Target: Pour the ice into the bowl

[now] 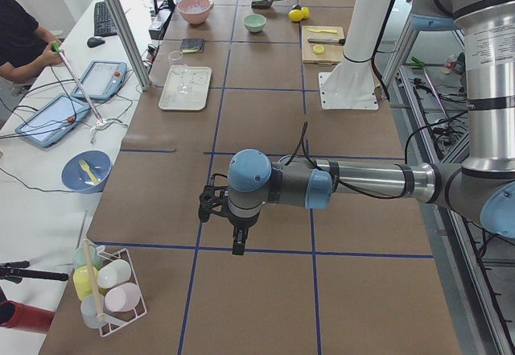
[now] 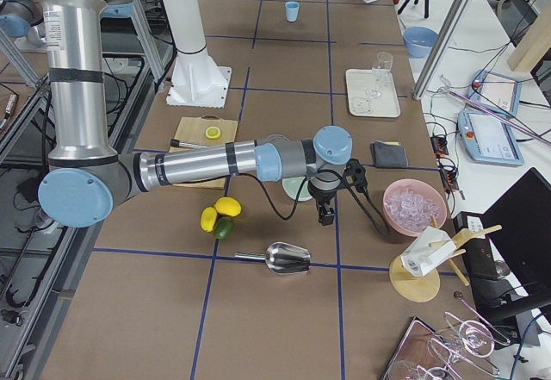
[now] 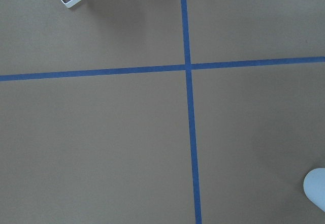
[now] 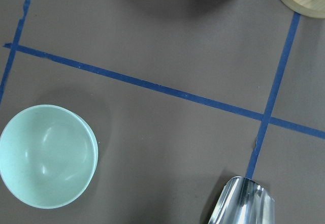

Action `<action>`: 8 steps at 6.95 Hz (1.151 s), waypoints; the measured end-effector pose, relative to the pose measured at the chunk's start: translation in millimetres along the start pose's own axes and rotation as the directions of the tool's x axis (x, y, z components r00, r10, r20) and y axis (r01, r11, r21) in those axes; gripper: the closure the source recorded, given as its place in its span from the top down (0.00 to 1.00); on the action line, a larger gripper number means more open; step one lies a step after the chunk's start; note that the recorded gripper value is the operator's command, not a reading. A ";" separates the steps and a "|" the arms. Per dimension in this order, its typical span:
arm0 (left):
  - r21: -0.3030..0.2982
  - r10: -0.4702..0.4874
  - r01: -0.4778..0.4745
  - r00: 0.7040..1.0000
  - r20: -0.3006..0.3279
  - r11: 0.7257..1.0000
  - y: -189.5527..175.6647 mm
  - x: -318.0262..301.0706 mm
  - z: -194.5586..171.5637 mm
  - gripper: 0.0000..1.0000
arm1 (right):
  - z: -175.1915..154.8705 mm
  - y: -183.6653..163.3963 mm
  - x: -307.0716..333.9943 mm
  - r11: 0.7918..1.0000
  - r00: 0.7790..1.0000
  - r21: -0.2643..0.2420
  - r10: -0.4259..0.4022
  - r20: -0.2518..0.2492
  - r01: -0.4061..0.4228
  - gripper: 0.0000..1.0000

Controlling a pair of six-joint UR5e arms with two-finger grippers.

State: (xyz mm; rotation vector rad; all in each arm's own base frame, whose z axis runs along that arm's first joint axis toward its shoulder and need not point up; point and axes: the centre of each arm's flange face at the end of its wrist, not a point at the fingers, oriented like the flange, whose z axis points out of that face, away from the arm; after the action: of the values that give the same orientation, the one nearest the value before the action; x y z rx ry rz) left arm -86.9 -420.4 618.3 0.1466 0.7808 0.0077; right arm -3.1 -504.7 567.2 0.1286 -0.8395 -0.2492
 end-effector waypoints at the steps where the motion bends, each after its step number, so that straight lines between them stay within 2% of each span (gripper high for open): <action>1: 0.000 0.000 0.000 1.000 0.000 1.000 0.1 0.3 -0.2 1.00 | 7.4 0.8 -1.2 1.000 1.000 -0.015 -0.003 0.003 0.003 1.00; 3: -0.001 -0.001 0.001 1.000 0.000 1.000 0.3 -0.2 0.3 1.00 | 38.6 -3.6 -21.9 0.996 0.998 -0.063 -0.056 0.018 0.057 1.00; 4: -0.001 -0.001 0.001 1.000 0.000 1.000 0.4 -0.4 0.5 1.00 | 54.4 -8.6 -40.7 0.994 0.997 -0.069 -0.077 0.027 0.079 1.00; 6: -0.001 0.001 -0.001 1.000 -0.002 1.000 0.2 0.4 0.3 1.00 | 87.0 -16.8 -83.7 0.999 0.999 -0.047 0.019 0.033 -0.018 1.00; 8: 0.006 0.008 -0.008 1.000 -0.002 1.000 -1.5 2.2 -1.2 1.00 | 123.4 -16.9 -113.6 0.991 0.991 -0.015 0.136 0.004 -0.136 1.00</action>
State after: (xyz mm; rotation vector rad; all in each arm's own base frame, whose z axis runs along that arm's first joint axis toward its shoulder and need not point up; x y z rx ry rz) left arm -86.2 -421.5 615.8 0.1554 0.7820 0.0130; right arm -171.2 -492.2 563.6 0.0570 -0.8477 -0.1278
